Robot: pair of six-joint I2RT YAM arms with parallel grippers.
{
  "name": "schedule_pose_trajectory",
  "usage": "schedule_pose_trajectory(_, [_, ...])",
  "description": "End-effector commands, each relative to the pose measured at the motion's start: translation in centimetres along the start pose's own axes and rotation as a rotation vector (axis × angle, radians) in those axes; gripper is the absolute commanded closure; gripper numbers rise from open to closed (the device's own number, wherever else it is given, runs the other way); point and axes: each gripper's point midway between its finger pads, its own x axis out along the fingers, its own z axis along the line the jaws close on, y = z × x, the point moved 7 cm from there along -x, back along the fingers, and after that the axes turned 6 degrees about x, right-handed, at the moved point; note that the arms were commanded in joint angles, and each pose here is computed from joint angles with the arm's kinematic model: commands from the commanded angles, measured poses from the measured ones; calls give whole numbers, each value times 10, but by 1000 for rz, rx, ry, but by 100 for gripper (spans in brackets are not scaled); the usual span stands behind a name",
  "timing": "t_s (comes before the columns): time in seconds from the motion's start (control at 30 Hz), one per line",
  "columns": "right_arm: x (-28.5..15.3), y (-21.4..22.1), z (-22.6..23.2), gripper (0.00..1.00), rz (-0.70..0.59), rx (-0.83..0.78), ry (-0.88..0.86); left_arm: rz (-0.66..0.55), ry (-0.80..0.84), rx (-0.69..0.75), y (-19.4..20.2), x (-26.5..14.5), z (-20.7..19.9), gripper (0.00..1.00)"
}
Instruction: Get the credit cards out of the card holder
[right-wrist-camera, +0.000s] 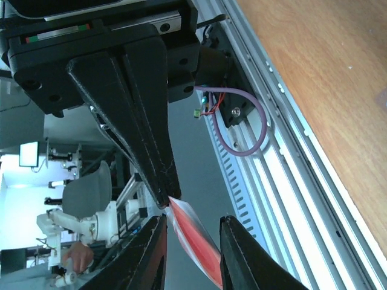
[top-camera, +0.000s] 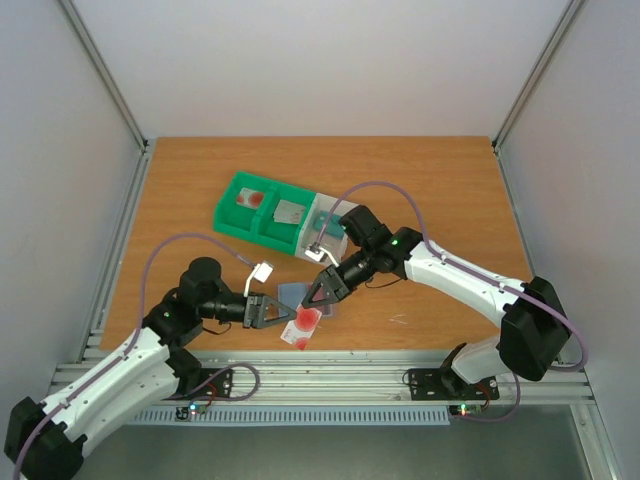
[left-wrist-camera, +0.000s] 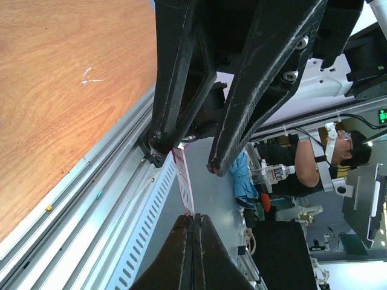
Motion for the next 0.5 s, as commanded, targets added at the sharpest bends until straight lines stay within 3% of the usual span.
schedule_pose_trajectory(0.0, [4, 5, 6, 75, 26, -33, -49, -45, 60, 101, -11, 0, -12, 100])
schedule_pose_trajectory(0.37, [-2, -1, 11, 70, -14, -25, 20, -33, 73, 91, -11, 1, -13, 100])
schedule_pose_trajectory(0.47, [-3, 0, 13, 64, -11, -21, 29, -30, 74, 89, -11, 1, -13, 99])
